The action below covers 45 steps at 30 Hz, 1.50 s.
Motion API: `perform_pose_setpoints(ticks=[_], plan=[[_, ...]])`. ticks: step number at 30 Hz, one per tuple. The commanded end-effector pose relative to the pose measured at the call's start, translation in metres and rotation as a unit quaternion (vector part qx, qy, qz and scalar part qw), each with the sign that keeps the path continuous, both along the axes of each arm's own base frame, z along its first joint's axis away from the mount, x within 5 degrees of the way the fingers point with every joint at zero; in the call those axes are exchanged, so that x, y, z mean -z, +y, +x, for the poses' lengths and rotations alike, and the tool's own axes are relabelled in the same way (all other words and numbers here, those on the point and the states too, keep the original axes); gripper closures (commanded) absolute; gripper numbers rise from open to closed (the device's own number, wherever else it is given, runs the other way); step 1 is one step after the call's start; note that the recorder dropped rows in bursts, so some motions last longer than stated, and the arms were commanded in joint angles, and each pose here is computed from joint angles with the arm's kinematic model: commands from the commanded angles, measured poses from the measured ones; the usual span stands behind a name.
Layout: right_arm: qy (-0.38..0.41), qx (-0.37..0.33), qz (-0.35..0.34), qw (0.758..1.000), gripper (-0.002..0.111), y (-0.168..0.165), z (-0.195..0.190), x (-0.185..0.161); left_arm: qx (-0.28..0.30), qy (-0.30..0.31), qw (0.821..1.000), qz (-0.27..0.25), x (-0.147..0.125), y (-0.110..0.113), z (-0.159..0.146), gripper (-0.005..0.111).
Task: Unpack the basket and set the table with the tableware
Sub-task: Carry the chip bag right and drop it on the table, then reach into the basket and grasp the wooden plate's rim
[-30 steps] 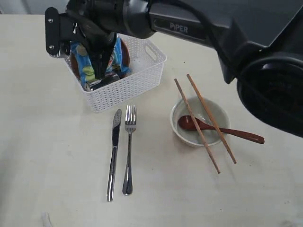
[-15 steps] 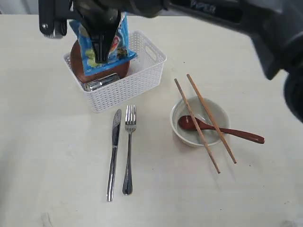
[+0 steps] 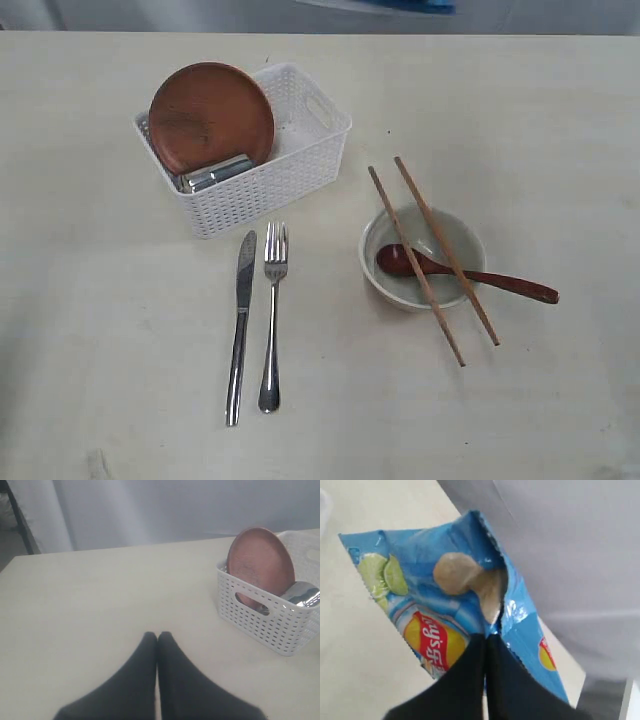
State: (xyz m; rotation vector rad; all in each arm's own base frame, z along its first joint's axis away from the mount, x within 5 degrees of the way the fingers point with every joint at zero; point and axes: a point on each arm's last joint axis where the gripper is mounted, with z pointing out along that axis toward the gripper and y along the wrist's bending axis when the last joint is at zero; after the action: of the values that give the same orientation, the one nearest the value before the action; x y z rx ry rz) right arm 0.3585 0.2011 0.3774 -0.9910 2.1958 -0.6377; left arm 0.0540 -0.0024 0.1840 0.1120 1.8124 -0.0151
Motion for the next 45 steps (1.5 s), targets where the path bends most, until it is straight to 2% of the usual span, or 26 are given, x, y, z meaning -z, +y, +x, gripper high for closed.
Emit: perform_pose_setpoints(ticks=[1,5,9,14,18,19,20,21,23,24,25,27,28,29,30,31,32,34,38,41,45], plan=[[0.005,0.131,0.037,0.991,0.109,-0.068,0.025,0.0,-0.001,-0.005,1.0,0.0,0.0,0.0,0.0,0.107],[0.096,0.205,0.119,0.967,0.109,-0.118,0.037,0.035,-0.001,-0.005,1.0,0.0,0.0,0.0,0.0,0.107],[0.181,0.261,0.168,0.933,0.109,-0.159,0.037,0.076,-0.001,-0.005,1.0,0.0,0.0,0.0,0.0,0.107],[0.256,0.303,0.192,0.898,0.109,-0.186,0.024,0.115,-0.001,-0.005,1.0,0.0,0.0,0.0,0.0,0.107],[0.279,0.335,0.191,0.88,0.107,-0.205,0.016,0.135,-0.001,-0.005,1.0,0.0,0.0,0.0,0.0,0.107],[0.281,0.34,0.194,0.876,0.104,-0.208,0.015,0.137,-0.001,-0.005,1.0,0.0,0.0,0.0,0.0,0.107],[0.282,0.346,0.205,0.871,0.089,-0.212,0.014,0.138,-0.001,-0.005,1.0,0.0,0.0,0.0,0.0,0.107],[0.282,0.346,0.207,0.871,0.08,-0.212,0.014,0.137,-0.001,-0.005,1.0,0.0,0.0,0.0,0.0,0.107],[0.271,0.342,0.211,0.875,0.056,-0.212,0.015,0.135,-0.001,-0.005,1.0,0.0,0.0,0.0,0.0,0.107],[0.264,0.332,0.227,0.877,0.04,-0.205,0.016,0.132,-0.001,-0.005,1.0,0.0,0.0,0.0,0.0,0.107],[0.259,0.322,0.235,0.88,0.038,-0.202,0.017,0.13,-0.001,-0.005,1.0,0.0,0.0,0.0,0.0,0.107],[0.261,0.25,0.269,0.893,0.04,-0.176,0.02,0.116,-0.001,-0.005,1.0,0.0,0.0,0.0,0.0,0.107],[0.27,0.163,0.305,0.899,0.042,-0.149,0.023,0.103,-0.001,-0.005,1.0,0.0,0.0,0.0,0.0,0.107],[0.273,0.105,0.326,0.899,0.043,-0.131,0.023,0.094,-0.001,-0.005,1.0,0.0,0.0,0.0,0.0,0.107],[0.26,-0.014,0.354,0.898,0.043,-0.094,0.022,0.076,-0.001,-0.005,1.0,0.0,0.0,0.0,0.0,0.107],[0.239,-0.066,0.351,0.903,0.043,-0.075,0.021,0.067,-0.001,-0.005,1.0,0.0,0.0,0.0,0.0,0.107],[0.194,-0.125,0.337,0.913,0.043,-0.037,0.018,0.056,-0.001,-0.005,1.0,0.0,0.0,0.0,0.0,0.107],[0.153,-0.168,0.3,0.926,0.043,0.013,0.017,0.059,-0.001,-0.005,1.0,0.0,0.0,0.0,0.0,0.107],[0.15,-0.247,0.205,0.935,0.043,0.094,0.02,0.1,-0.001,-0.005,1.0,0.0,0.0,0.0,0.0,0.107],[0.138,-0.271,0.171,0.937,0.043,0.122,0.03,0.12,-0.001,-0.005,1.0,0.0,0.0,0.0,0.0,0.107],[0.132,-0.285,0.15,0.938,0.043,0.14,0.04,0.14,-0.001,-0.005,1.0,0.0,0.0,0.0,0.0,0.107]])
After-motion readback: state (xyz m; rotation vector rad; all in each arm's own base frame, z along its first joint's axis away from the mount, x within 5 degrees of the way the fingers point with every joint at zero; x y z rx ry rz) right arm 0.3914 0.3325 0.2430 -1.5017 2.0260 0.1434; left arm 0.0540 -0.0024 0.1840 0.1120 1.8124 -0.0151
